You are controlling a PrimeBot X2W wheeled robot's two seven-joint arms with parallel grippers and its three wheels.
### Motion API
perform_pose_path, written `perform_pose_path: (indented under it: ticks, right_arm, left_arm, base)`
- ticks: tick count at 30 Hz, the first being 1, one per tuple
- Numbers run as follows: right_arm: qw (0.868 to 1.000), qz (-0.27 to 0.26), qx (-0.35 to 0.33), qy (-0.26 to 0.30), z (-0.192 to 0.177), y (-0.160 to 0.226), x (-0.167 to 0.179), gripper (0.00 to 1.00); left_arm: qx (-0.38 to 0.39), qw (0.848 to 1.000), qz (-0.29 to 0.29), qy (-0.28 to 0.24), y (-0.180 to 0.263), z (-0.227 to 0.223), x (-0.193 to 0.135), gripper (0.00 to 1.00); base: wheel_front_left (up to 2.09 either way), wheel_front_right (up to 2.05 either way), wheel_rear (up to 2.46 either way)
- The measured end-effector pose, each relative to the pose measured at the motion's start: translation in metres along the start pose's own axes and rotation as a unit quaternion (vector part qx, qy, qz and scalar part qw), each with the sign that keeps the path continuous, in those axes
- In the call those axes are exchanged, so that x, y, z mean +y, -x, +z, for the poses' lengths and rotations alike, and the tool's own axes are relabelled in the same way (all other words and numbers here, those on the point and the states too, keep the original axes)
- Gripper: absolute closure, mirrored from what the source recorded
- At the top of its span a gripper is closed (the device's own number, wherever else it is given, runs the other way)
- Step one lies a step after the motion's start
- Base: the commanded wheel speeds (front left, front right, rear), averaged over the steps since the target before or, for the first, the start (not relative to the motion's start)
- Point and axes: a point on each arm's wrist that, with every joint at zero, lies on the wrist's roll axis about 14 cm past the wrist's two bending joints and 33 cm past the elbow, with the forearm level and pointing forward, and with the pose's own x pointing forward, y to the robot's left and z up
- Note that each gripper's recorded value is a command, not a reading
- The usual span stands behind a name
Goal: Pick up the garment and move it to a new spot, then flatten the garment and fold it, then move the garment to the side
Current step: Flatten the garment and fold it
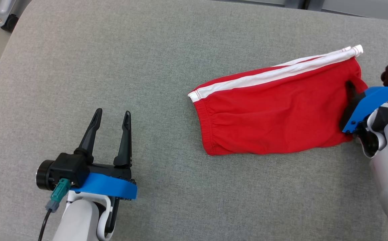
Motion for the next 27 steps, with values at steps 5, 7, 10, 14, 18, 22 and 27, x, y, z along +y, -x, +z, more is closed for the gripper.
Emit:
perform_pose_path:
  ticks: [5,7,10,14,18,22,27]
  right_arm:
    - [0.999,-0.004,-0.034,-0.008,0.008,0.007,-0.003,1.0]
    - [0.999,-0.011,-0.05,-0.013,0.01,0.013,-0.009,1.0]
    - [0.996,-0.025,-0.076,-0.023,0.013,0.027,-0.02,1.0]
    - [0.992,-0.047,-0.113,-0.031,0.021,0.048,-0.039,1.0]
    - [0.988,-0.077,-0.135,-0.019,0.025,0.073,-0.064,1.0]
    - [0.981,-0.111,-0.158,-0.001,0.036,0.1,-0.089,1.0]
    - [0.978,-0.133,-0.163,0.015,0.04,0.121,-0.096,1.0]
  left_arm:
    - [0.001,1.0,-0.003,0.0,0.001,-0.001,-0.002,0.0]
    - [0.001,1.0,-0.005,0.001,0.003,-0.001,-0.003,0.0]
    - [-0.001,1.0,-0.009,0.003,0.006,0.0,-0.007,0.0]
    - [-0.005,1.0,-0.019,0.004,0.008,0.003,-0.013,0.0]
    - [-0.011,0.999,-0.031,0.006,0.011,0.007,-0.02,0.0]
    - [-0.018,0.999,-0.041,0.007,0.016,0.012,-0.027,0.0]
    - [-0.021,0.998,-0.053,0.007,0.02,0.014,-0.035,0.0]
  base:
    - [0.0,0.0,0.0]
    - [0.0,0.0,0.0]
    - [0.0,0.0,0.0]
    - [0.0,0.0,0.0]
    - [0.0,0.0,0.0]
    - [0.0,0.0,0.0]
    - [0.0,0.0,0.0]
